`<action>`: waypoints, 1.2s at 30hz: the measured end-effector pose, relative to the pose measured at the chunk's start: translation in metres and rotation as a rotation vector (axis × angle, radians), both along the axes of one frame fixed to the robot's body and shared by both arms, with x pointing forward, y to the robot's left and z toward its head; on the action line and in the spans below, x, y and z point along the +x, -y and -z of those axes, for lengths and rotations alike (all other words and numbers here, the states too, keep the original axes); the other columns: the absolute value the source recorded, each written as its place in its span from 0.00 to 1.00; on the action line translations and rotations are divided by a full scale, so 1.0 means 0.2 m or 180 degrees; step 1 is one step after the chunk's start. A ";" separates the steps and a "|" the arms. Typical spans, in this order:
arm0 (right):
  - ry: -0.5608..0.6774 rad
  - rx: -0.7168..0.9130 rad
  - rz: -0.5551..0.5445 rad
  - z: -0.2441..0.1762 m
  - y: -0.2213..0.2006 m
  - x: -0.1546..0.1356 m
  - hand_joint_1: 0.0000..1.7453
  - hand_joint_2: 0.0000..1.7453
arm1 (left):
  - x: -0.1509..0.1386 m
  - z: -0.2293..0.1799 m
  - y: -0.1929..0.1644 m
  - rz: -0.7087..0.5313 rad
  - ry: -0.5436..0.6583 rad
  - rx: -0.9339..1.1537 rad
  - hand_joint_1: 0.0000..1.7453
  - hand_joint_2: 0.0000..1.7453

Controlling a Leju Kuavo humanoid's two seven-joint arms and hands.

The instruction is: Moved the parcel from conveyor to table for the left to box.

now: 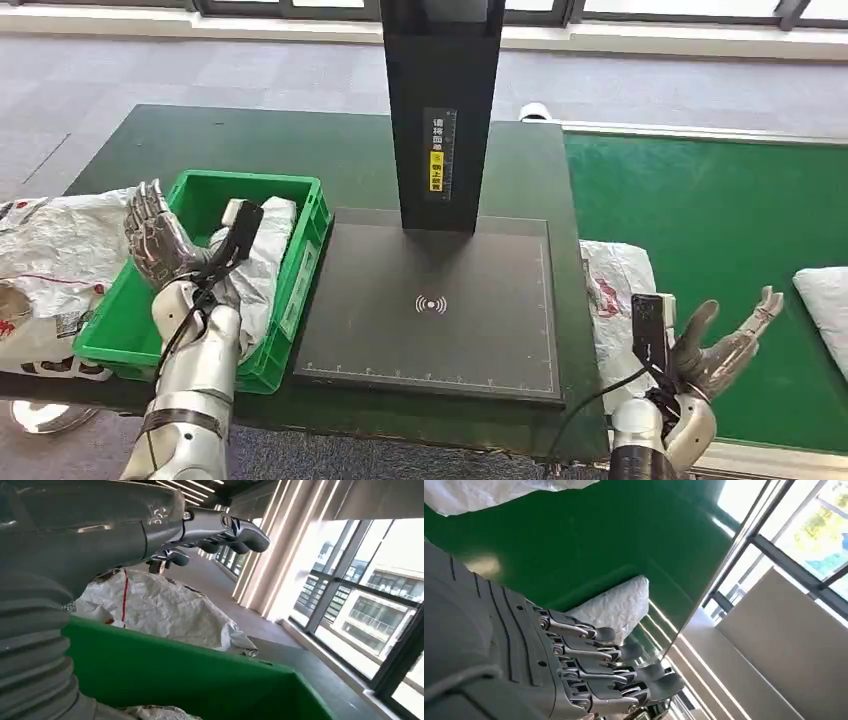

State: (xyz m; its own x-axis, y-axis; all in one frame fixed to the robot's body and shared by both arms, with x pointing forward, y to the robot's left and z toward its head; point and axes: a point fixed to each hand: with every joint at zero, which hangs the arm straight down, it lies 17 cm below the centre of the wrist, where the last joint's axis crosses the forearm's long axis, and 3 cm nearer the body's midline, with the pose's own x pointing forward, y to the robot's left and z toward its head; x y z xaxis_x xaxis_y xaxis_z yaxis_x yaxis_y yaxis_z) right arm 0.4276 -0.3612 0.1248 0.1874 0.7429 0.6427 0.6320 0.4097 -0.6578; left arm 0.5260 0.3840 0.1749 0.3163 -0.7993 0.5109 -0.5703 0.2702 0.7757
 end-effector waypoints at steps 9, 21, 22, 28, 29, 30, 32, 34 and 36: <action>0.0011 -0.0018 -0.0069 0.00 -0.03 0.03 0.00 0.00 | -0.08 0.07 -0.22 -0.0435 -0.0127 -0.0146 0.00 1.00; -0.0031 0.0032 -0.0038 0.02 -0.02 0.03 0.00 0.00 | -0.10 0.07 -0.28 -0.0474 -0.0103 -0.0128 0.00 1.00; -0.0037 0.0039 -0.0031 0.02 -0.02 0.03 0.00 0.00 | -0.10 0.05 -0.28 -0.0445 -0.0060 -0.0107 0.00 1.00; -0.0066 0.0059 0.0026 0.05 0.01 0.00 0.00 0.00 | -0.21 -0.03 -0.22 -0.0069 0.0604 -0.0254 0.00 1.00; -0.0065 0.0055 0.0038 0.05 0.02 -0.01 0.00 0.00 | -0.24 -0.03 -0.22 -0.0070 0.0685 -0.0305 0.00 1.00; -0.0064 0.0051 0.0051 0.05 0.02 -0.01 0.00 0.00 | -0.27 -0.01 -0.21 -0.0075 0.0744 -0.0378 0.00 1.00; -0.0053 0.0048 0.0074 0.05 0.04 -0.03 0.00 0.00 | -0.33 0.03 -0.22 -0.0133 0.0839 -0.0567 0.00 1.00; -0.0050 0.0040 0.0084 0.05 0.05 -0.04 0.00 0.00 | -0.35 0.08 -0.22 -0.0126 0.0895 -0.0808 0.00 1.00; -0.0048 0.0042 0.0113 0.06 0.07 -0.06 0.00 0.00 | -0.36 0.11 -0.18 0.0012 0.0989 -0.1100 0.00 1.00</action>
State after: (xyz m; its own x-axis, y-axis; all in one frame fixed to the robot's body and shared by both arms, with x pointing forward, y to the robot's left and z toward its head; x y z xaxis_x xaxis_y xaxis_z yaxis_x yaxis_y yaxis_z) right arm 0.4148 -0.3762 0.1122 0.2232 0.7271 0.6492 0.6362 0.3959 -0.6622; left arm 0.4545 0.4205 0.1526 0.1034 -0.5663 0.8177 -0.7601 0.4852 0.4322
